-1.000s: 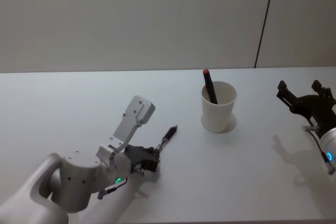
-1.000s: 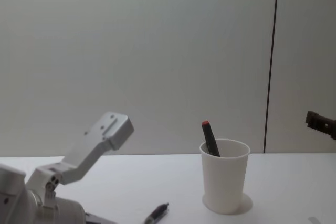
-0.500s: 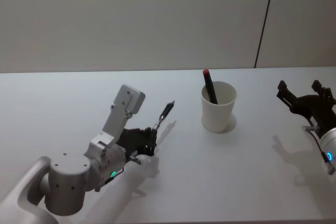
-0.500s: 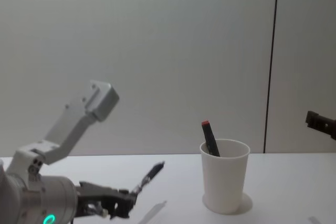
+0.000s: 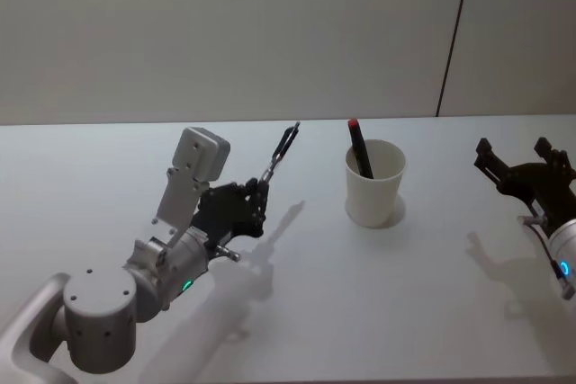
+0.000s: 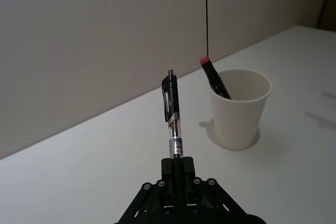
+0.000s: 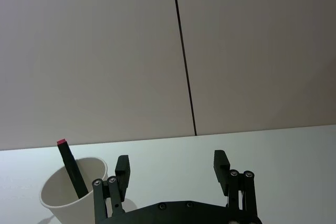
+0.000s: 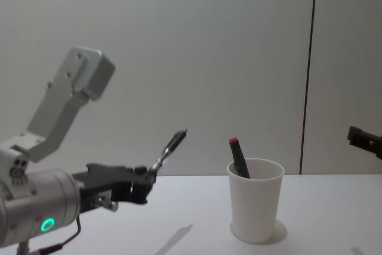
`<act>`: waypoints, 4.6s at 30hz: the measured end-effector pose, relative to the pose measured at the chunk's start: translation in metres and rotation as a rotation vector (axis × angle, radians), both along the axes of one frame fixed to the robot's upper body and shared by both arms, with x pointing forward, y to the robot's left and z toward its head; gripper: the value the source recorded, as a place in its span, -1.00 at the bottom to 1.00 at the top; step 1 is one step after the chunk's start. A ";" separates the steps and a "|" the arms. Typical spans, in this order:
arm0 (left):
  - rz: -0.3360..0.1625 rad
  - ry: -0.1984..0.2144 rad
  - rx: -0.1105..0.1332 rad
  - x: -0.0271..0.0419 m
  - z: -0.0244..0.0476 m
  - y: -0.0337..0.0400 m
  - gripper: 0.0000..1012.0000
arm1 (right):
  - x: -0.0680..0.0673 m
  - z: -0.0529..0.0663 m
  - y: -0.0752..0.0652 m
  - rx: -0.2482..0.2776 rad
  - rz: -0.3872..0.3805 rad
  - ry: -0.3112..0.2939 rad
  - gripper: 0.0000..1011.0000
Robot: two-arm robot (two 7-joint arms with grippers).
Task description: Place the pen into the pen holder.
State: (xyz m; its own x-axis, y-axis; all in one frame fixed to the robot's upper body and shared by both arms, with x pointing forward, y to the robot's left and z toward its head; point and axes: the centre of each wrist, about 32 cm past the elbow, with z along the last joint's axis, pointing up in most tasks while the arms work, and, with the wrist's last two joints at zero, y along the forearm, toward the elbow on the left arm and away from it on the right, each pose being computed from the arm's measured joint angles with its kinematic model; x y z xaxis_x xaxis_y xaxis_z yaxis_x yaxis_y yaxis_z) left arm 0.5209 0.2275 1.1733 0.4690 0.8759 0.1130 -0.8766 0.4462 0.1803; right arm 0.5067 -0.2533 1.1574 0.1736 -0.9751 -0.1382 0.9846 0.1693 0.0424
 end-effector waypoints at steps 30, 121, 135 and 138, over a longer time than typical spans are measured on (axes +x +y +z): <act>-0.320 -0.401 -0.124 0.0207 0.0038 -0.0028 -0.74 | 0.000 0.000 0.000 0.000 0.000 0.000 0.98; -0.526 -0.500 -0.126 0.0493 0.0066 -0.0168 -0.74 | -0.034 0.068 0.045 0.256 0.438 -0.062 0.98; -0.526 -0.500 -0.126 0.0493 0.0066 -0.0168 -0.74 | -0.026 0.078 0.053 0.295 0.444 -0.073 0.87; -0.526 -0.500 -0.126 0.0493 0.0066 -0.0168 -0.74 | -0.024 0.080 0.055 0.301 0.442 -0.073 0.72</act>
